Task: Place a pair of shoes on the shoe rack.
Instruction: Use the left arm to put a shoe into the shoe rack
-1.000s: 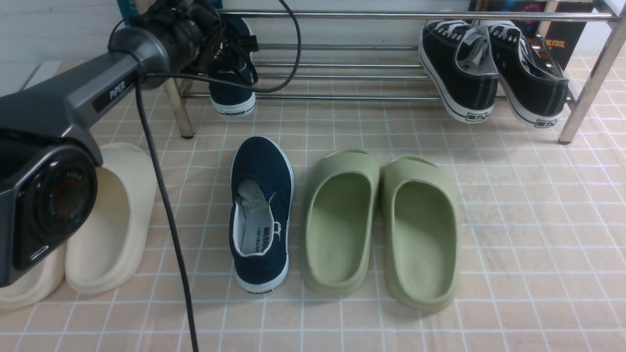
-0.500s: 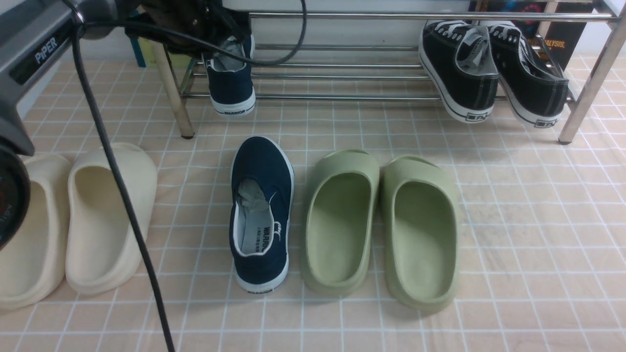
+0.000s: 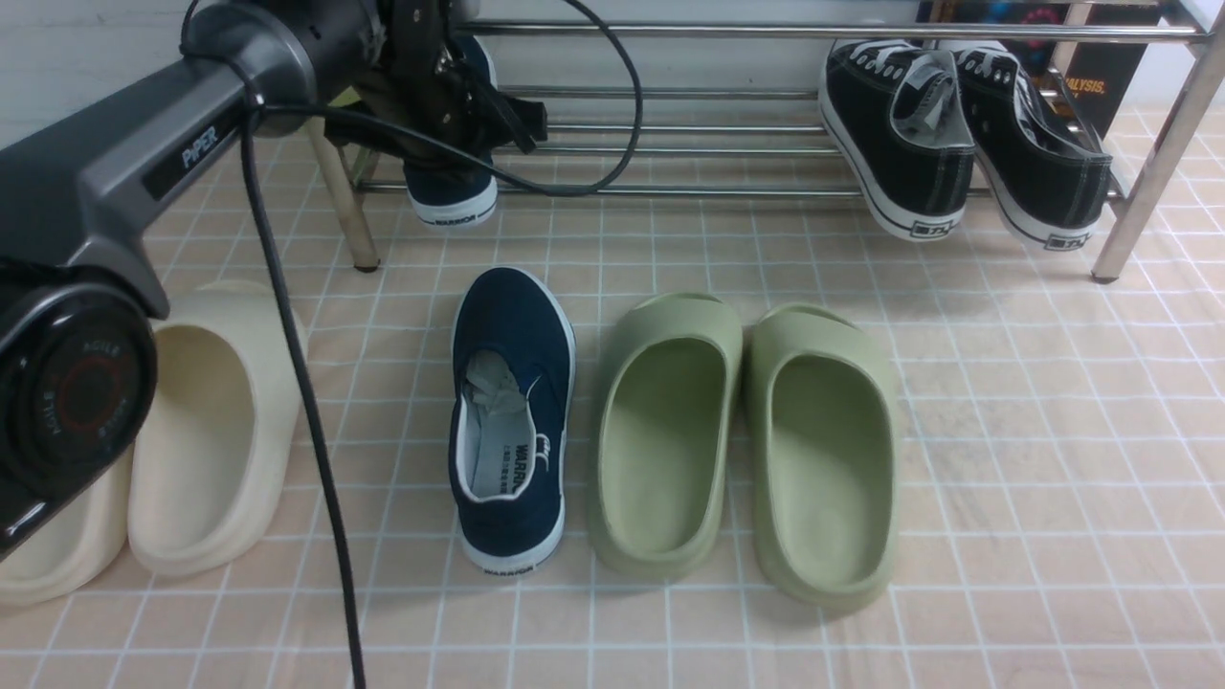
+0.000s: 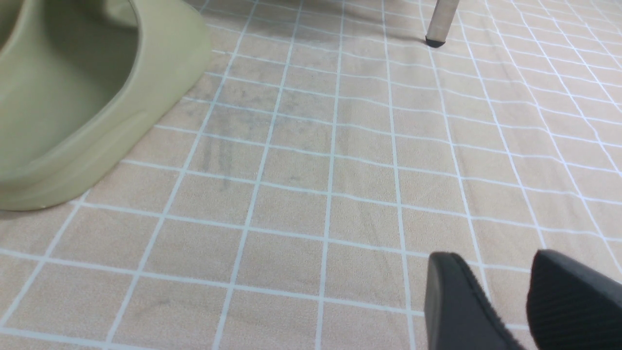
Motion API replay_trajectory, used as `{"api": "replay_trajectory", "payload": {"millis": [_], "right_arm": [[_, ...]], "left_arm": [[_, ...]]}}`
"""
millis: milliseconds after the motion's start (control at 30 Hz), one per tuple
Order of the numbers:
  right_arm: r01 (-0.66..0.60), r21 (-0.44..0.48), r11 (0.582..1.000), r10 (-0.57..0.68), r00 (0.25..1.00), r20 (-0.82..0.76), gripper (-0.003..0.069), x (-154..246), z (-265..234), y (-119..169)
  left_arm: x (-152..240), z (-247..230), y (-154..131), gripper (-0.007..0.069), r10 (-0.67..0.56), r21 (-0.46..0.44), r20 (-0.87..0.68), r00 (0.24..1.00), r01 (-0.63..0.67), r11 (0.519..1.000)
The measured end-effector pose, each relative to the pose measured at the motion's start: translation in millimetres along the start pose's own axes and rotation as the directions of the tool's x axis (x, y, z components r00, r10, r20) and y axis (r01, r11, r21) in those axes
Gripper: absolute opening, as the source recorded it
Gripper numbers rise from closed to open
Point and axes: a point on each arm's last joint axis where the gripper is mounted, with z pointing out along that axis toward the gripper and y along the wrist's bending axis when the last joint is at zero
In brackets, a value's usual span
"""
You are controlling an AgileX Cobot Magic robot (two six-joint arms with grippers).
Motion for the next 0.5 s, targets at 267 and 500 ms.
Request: {"api": "replay_trajectory", "payload": {"millis": [267, 500], "right_arm": [[0.000, 0.000, 1.000, 0.000, 1.000, 0.000, 0.0239, 0, 0, 0], [0.000, 0.000, 1.000, 0.000, 1.000, 0.000, 0.0239, 0, 0, 0]], "left_arm": [[-9, -22, 20, 0.0002, 0.002, -0.124, 0.017, 1.000, 0.000, 0.992], [-10, -65, 15, 0.0006, 0.051, -0.086, -0.060, 0.997, -0.056, 0.995]]}}
